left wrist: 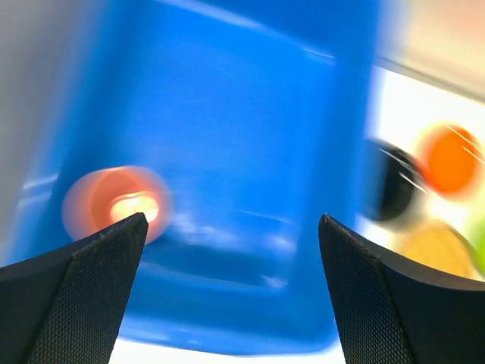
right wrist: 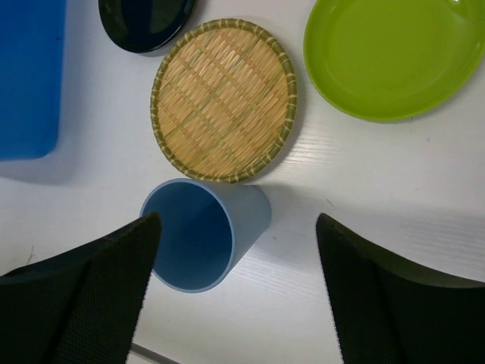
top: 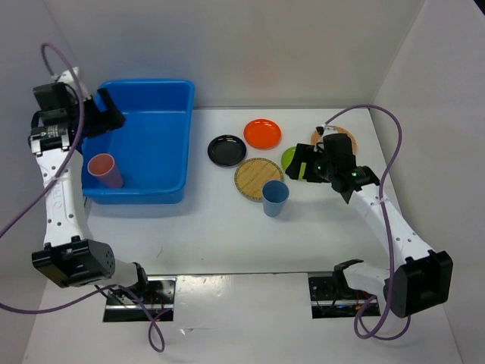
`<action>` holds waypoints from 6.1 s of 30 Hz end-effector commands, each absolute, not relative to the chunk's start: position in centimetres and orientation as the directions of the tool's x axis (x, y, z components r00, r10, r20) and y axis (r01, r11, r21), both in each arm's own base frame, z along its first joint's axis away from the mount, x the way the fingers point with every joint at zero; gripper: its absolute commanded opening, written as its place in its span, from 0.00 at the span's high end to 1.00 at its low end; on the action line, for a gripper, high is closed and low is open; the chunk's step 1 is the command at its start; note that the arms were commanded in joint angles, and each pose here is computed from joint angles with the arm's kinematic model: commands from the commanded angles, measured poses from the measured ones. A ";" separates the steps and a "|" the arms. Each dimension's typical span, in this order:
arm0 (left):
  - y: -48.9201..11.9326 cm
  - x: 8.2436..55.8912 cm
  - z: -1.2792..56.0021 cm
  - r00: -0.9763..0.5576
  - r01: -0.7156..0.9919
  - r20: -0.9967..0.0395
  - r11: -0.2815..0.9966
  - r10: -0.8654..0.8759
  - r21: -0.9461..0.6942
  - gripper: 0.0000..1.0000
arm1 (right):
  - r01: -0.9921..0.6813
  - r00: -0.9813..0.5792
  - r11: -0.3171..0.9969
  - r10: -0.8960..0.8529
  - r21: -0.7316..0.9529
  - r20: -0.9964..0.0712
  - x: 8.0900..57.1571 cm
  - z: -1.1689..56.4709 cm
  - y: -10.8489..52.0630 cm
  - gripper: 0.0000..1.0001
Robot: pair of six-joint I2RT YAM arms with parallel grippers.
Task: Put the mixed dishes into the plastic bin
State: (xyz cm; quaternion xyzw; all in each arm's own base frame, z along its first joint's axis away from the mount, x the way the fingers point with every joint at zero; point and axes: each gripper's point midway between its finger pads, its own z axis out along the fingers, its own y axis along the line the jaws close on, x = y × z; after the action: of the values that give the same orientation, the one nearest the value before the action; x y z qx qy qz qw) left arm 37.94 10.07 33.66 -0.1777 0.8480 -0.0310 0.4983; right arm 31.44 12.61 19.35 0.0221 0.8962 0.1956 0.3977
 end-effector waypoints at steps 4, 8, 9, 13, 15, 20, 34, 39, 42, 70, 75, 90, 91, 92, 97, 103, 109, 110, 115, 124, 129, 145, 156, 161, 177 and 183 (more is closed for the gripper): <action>-6.2 38.0 34.4 -0.505 0.289 -0.850 0.898 -0.150 -0.331 0.00 | -0.117 -0.709 0.930 0.168 0.349 -0.685 31.1 18.5 13.7 0.17; -12.4 38.5 32.5 -0.540 0.399 -0.837 0.850 -0.084 -0.343 0.00 | -0.101 -0.737 0.929 0.170 0.355 -0.654 30.9 17.5 14.2 0.21; -14.0 38.3 32.0 -0.552 0.423 -0.832 0.840 -0.058 -0.339 0.00 | -0.089 -0.751 0.933 0.166 0.348 -0.639 30.7 16.9 14.3 0.21; -16.8 38.3 30.3 -0.589 0.455 -0.808 0.818 -0.021 -0.353 0.00 | -0.054 -0.771 0.940 0.174 0.336 -0.612 30.4 15.9 14.3 0.25; -18.9 37.5 30.7 -0.578 0.511 -0.816 0.781 0.005 -0.358 0.00 | -0.014 -0.764 0.942 0.207 0.336 -0.611 30.6 15.9 13.9 0.25; -25.0 36.3 28.6 -0.595 0.615 -0.794 0.705 0.121 -0.353 0.00 | 0.054 -0.675 0.937 0.289 0.345 -0.679 31.2 18.3 12.5 0.10; -34.4 34.3 18.2 -0.634 0.655 -0.666 0.731 0.393 -0.193 0.00 | 0.333 -0.339 0.849 0.513 0.410 -0.788 32.2 24.3 6.1 0.01; -35.2 34.6 16.4 -0.634 0.645 -0.648 0.751 0.423 -0.141 0.03 | 0.364 -0.303 0.824 0.546 0.435 -0.781 31.9 23.8 5.3 0.01; -36.2 34.2 15.0 -0.630 0.650 -0.629 0.752 0.456 -0.105 0.05 | 0.390 -0.302 0.817 0.550 0.426 -0.779 32.0 23.1 4.9 0.01; -30.8 34.7 31.2 -0.539 0.586 -0.816 0.790 0.210 -0.183 1.00 | 0.135 -0.388 0.853 0.514 0.505 -0.765 36.8 23.4 10.2 0.01; -23.7 37.3 33.9 -0.523 0.441 -0.841 0.888 0.136 -0.131 1.00 | 0.031 -0.432 0.891 0.420 0.452 -0.798 37.6 23.7 11.5 0.01; 7.0 41.6 34.4 -0.520 -0.332 -0.832 0.943 -0.193 -0.011 1.00 | 0.079 -0.489 0.907 0.397 0.414 -0.777 42.5 20.8 12.5 0.01; 8.1 41.7 34.3 -0.520 -0.341 -0.830 0.940 -0.202 -0.016 1.00 | 0.073 -0.478 0.905 0.400 0.418 -0.782 42.7 21.4 12.5 0.01; 10.4 41.3 34.3 -0.509 -0.382 -0.828 0.924 -0.236 -0.029 1.00 | 0.081 -0.473 0.906 0.401 0.414 -0.784 42.8 21.4 12.4 0.01; 14.3 40.7 33.0 -0.520 -0.431 -0.793 0.899 -0.318 -0.078 1.00 | 0.112 -0.461 0.911 0.402 0.397 -0.791 43.4 21.4 11.8 0.01; 17.9 38.1 31.1 -0.512 -0.530 -0.764 0.844 -0.393 -0.079 1.00 | 0.271 -0.409 0.857 0.515 0.439 -0.753 44.5 19.4 9.2 0.01; 19.6 36.5 29.4 -0.499 -0.574 -0.743 0.812 -0.445 -0.101 1.00 | 0.324 -0.374 0.814 0.578 0.482 -0.725 45.4 18.9 7.7 0.01; 19.6 36.5 29.4 -0.499 -0.574 -0.743 0.812 -0.445 -0.101 1.00 | 0.346 -0.350 0.812 0.577 0.470 -0.738 45.6 19.5 7.1 0.01; 19.5 36.4 28.3 -0.502 -0.569 -0.736 0.815 -0.454 -0.114 1.00 | 0.407 -0.337 0.802 0.577 0.437 -0.744 45.9 19.2 6.1 0.01; 20.1 36.5 25.2 -0.532 -0.580 -0.697 0.807 -0.481 -0.113 1.00 | 0.434 -0.305 0.790 0.581 0.433 -0.754 45.9 19.6 4.7 0.01; 20.3 36.4 25.0 -0.531 -0.587 -0.698 0.803 -0.480 -0.105 1.00 | 0.442 -0.313 0.787 0.584 0.430 -0.749 46.1 19.1 4.4 0.01; 18.9 33.5 22.4 -0.597 -0.614 -0.604 0.786 -0.528 -0.080 0.94 | 0.092 -0.629 0.785 0.523 0.612 -0.576 41.9 16.0 12.5 0.01; 19.1 33.3 18.2 -0.609 -0.631 -0.577 0.773 -0.545 -0.066 0.90 | 0.137 -0.664 0.766 0.542 0.628 -0.516 37.5 13.8 12.1 0.01; 19.8 33.8 18.6 -0.590 -0.638 -0.606 0.768 -0.534 -0.057 0.81 | 0.145 -0.674 0.766 0.539 0.626 -0.504 36.2 12.2 12.0 0.01; 13.4 37.2 34.8 -0.446 -0.260 -0.822 0.930 -0.354 -0.259 0.01 | 0.011 -0.812 0.687 0.430 0.727 -0.395 36.2 5.6 16.1 0.08; 7.1 37.6 37.6 -0.435 -0.004 -0.850 0.945 -0.296 -0.327 0.01 | 0.023 -0.835 0.668 0.422 0.744 -0.353 37.3 3.8 16.8 0.16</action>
State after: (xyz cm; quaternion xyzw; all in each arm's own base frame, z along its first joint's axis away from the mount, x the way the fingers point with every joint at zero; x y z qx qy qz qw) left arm 37.64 10.79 35.91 -0.1574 0.8428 -0.0801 0.5084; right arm 36.19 16.42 4.13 0.1438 0.8805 0.3761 0.2500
